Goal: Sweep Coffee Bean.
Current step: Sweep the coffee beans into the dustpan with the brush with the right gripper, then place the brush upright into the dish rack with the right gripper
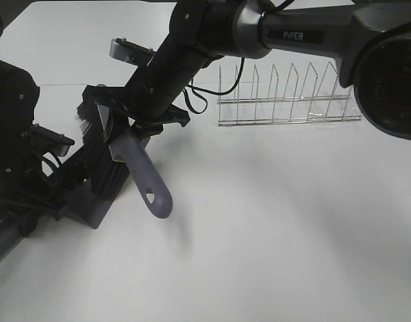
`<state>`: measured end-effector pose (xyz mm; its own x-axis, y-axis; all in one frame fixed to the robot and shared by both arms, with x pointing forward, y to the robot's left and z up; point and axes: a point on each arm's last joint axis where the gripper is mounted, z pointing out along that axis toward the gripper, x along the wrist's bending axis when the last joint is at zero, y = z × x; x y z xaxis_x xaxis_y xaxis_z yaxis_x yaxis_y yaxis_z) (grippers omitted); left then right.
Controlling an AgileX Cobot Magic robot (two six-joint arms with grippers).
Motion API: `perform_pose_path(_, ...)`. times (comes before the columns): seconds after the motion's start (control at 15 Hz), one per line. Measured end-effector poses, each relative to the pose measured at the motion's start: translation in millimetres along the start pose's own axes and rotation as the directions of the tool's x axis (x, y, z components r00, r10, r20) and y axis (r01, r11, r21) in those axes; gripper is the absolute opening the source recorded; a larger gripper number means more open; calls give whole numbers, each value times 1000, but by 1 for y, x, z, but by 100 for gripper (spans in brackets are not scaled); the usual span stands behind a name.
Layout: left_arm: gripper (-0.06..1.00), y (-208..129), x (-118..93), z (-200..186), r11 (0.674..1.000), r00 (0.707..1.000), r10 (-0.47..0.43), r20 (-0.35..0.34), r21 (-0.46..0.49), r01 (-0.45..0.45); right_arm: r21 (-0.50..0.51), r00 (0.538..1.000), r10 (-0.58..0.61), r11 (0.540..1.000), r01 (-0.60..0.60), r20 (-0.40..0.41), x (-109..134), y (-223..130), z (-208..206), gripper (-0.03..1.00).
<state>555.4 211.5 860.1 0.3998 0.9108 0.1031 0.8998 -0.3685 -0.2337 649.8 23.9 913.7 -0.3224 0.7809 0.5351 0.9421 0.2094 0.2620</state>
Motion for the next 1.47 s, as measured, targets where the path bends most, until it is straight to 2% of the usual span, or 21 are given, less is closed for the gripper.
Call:
perform_pose_path(0.13,34,0,-1,0,1000,1000,-7,8,0,7,-16,1000,20,1000,-20,-18,-10,7,-8,31)
perform_pose_path(0.33,34,0,-2,0,1000,999,-20,26,3,20,-39,1000,-22,999,22,10,-14,14,-32,31)
perform_pose_path(0.4,34,0,-3,0,1000,999,-29,36,3,29,-43,996,-68,997,71,51,-12,16,-46,31)
perform_pose_path(0.47,34,0,-4,0,999,998,-38,49,6,38,-28,976,-143,988,150,165,-11,18,-77,31)
perform_pose_path(0.6,34,-1,-5,0,999,998,-43,55,8,43,33,937,-203,979,202,285,-11,14,-101,31)
perform_pose_path(0.8,34,-2,-6,-3,998,996,-69,62,-5,70,158,879,-256,965,209,402,-17,1,-124,31)
perform_pose_path(0.93,34,-12,-6,-5,986,984,-158,88,-45,162,216,845,-279,956,199,457,-22,-23,-144,31)
perform_pose_path(1.07,34,-21,-2,-3,956,953,-272,133,-74,283,189,842,-252,965,181,477,-29,-46,-167,31)
perform_pose_path(1.13,34,-22,-2,-2,953,950,-281,138,-73,293,179,843,-241,968,175,480,-31,-53,-173,31)
perform_pose_path(1.2,34,-23,-2,-2,949,945,-292,149,-78,305,171,846,-198,977,129,495,-43,-76,-193,31)
perform_pose_path(1.27,34,-23,-2,-2,948,944,-295,150,-81,309,164,850,-168,982,98,500,-50,-85,-201,31)
perform_pose_path(1.47,34,-23,-2,-2,939,933,-319,168,-75,335,111,847,-67,994,10,527,-73,-96,-228,31)
